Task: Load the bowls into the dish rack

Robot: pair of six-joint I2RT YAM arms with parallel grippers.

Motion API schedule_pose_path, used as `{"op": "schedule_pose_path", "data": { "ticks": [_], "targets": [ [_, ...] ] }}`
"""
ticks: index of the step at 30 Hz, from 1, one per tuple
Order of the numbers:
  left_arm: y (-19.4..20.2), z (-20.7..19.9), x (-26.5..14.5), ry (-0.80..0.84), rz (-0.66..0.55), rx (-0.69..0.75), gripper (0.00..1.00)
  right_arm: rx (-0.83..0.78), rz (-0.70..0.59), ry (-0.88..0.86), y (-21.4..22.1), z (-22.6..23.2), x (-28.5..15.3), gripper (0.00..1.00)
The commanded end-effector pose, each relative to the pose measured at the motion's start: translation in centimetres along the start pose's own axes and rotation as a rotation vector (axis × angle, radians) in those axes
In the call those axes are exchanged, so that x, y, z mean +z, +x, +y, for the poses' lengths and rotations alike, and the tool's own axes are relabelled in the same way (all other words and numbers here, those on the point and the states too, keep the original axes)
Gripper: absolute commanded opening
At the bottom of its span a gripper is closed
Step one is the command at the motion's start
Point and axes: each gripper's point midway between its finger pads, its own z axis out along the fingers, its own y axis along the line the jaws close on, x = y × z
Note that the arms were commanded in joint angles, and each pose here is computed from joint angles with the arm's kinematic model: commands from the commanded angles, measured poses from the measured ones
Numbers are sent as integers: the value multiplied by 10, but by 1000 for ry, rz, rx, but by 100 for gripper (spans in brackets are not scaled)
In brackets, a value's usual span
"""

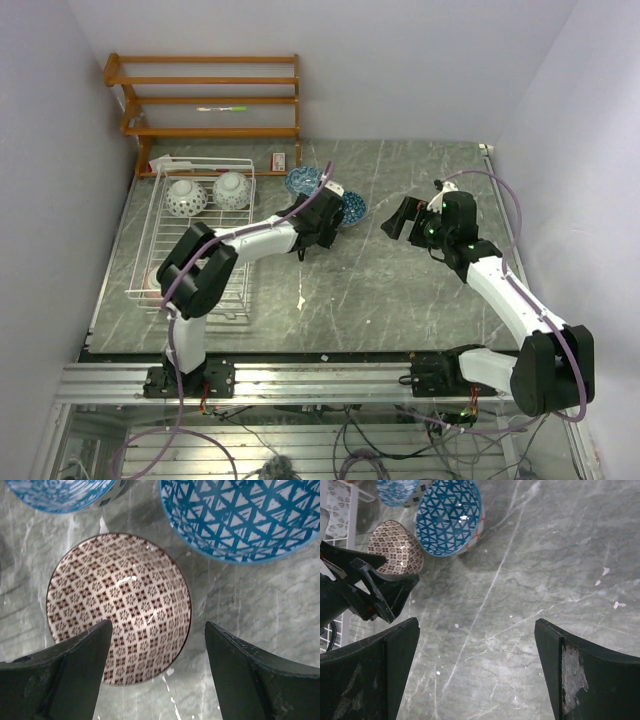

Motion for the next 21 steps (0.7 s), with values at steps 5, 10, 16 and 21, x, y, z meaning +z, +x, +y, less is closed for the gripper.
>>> {"op": "schedule_pose_path", "data": {
  "ticks": [5,10,16,21],
  "targets": [
    [-18,-19,32,16,-56,84,62,11,8,36,0,-15,7,100],
    [-2,-19,39,-3,-19,92,36,20,14,38,2,-18,9,100],
    [3,-18,28,-15,-10,102,8,26,9,43,1,-20,8,100],
    [-20,-30,-3,79,-62,41,7,29,7,45,1,-20,7,100]
  ]
}}
